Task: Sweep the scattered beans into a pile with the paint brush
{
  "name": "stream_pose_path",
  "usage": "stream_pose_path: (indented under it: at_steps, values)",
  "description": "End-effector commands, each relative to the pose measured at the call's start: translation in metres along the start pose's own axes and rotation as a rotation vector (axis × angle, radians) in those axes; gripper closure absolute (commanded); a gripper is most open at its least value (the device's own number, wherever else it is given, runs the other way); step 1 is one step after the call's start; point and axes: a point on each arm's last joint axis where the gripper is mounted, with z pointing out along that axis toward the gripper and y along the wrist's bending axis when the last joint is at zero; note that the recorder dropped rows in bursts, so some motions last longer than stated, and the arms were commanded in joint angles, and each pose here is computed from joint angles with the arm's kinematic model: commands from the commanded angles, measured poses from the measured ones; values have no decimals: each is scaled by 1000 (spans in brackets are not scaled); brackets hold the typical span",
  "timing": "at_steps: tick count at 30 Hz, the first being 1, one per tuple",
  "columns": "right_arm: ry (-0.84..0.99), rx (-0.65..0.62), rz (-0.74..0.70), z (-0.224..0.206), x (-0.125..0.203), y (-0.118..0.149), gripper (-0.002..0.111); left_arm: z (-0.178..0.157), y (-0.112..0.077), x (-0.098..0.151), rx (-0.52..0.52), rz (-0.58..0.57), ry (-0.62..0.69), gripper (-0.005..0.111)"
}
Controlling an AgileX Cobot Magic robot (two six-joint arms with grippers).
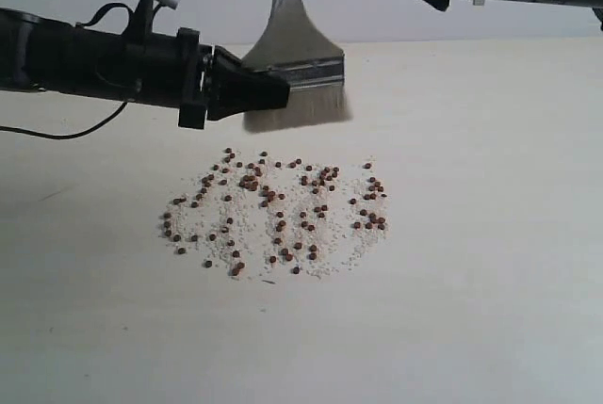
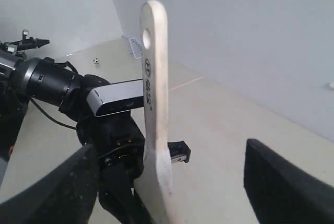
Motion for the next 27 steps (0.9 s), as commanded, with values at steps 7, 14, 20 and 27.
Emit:
stream_pose_path:
  at_steps: [7, 14, 20, 27]
  values:
    - [4, -45, -108, 18, -2, 13, 37, 22, -17, 1, 91, 84, 49, 107]
    - [3, -46, -102, 18, -2, 13, 37, 26, -20, 0, 98, 99, 42, 107]
    - [-7, -73, -106, 17, -2, 16, 37, 26, -20, 0, 98, 99, 42, 107]
    - [-13, -82, -2, 23, -8, 7, 39, 26, -20, 0, 100, 101, 45, 107]
